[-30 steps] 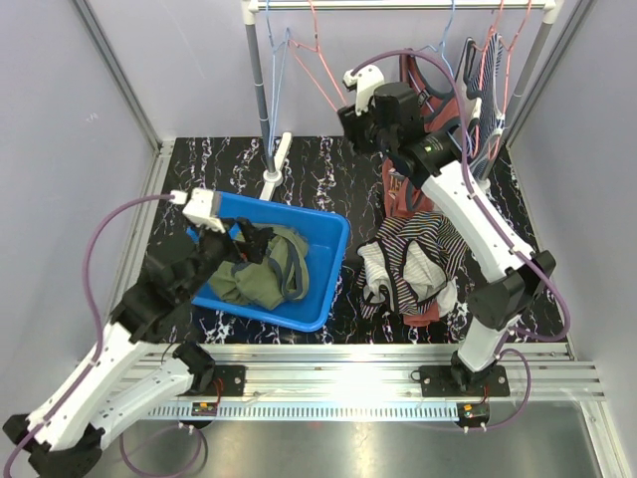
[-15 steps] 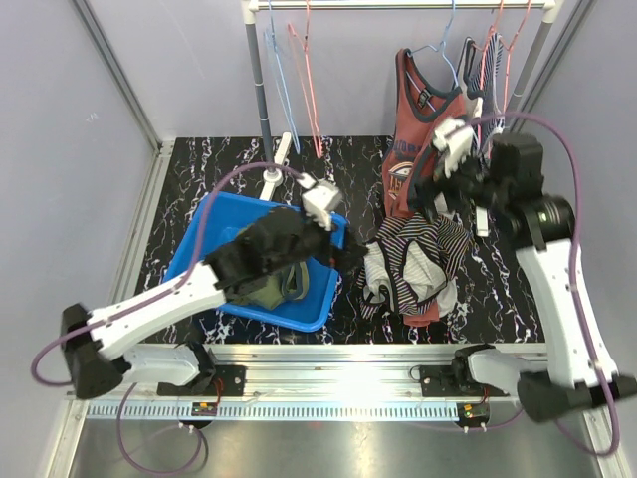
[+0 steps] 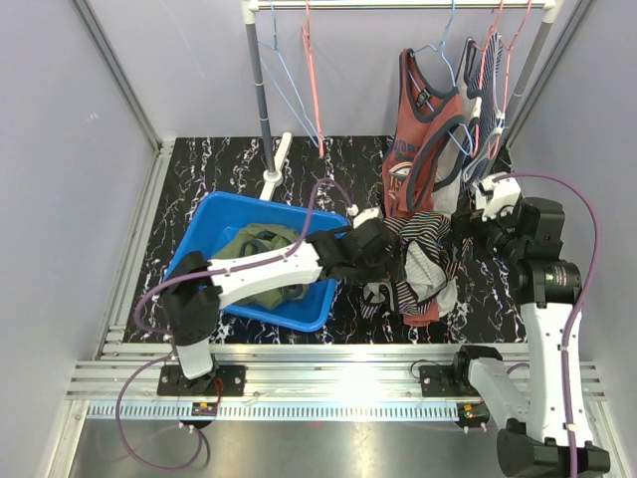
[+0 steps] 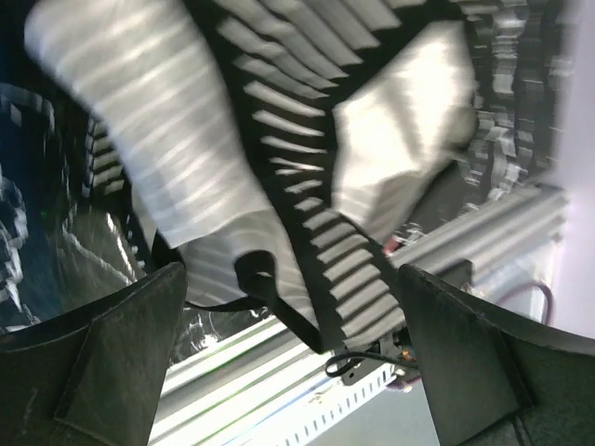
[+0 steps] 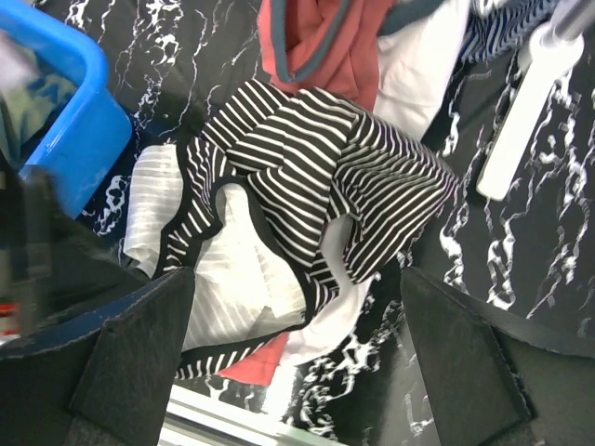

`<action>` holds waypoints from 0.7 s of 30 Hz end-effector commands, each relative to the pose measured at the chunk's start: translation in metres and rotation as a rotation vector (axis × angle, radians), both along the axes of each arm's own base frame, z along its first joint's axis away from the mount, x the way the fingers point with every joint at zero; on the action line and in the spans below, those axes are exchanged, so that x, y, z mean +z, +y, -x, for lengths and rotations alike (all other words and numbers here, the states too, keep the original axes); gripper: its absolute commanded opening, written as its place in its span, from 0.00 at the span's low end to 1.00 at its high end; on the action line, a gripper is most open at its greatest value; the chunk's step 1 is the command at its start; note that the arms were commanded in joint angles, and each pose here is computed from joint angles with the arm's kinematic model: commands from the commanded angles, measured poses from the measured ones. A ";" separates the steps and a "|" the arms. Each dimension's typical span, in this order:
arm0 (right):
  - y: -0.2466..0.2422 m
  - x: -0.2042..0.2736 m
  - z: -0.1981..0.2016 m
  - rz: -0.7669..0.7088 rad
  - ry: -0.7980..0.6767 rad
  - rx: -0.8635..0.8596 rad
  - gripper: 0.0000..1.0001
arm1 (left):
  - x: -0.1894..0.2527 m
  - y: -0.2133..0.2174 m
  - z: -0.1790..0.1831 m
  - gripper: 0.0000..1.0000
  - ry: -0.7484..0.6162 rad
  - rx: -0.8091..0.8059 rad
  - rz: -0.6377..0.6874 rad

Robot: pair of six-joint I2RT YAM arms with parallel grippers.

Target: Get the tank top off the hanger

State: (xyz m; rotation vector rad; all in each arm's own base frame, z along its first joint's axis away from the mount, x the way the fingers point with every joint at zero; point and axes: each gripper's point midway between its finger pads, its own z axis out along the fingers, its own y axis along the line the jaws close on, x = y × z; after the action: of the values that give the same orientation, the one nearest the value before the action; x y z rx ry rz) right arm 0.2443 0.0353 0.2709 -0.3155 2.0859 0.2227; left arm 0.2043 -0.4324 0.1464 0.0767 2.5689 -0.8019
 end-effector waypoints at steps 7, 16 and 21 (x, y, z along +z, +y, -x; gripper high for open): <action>-0.004 0.000 0.000 -0.095 -0.033 -0.094 1.00 | -0.032 -0.033 -0.008 0.92 0.191 0.145 -0.058; -0.004 0.008 0.002 -0.110 -0.062 -0.102 1.00 | -0.010 -0.040 -0.022 0.00 0.117 0.139 0.063; -0.005 0.009 0.003 -0.101 -0.069 -0.100 1.00 | 0.106 -0.015 -0.033 0.00 -0.198 0.072 0.235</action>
State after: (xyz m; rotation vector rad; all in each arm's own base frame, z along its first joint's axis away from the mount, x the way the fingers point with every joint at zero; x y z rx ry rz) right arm 0.2383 0.0301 0.2664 -0.1541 2.0617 0.2566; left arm 0.2144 -0.4514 0.1143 -0.0948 2.6698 -0.7485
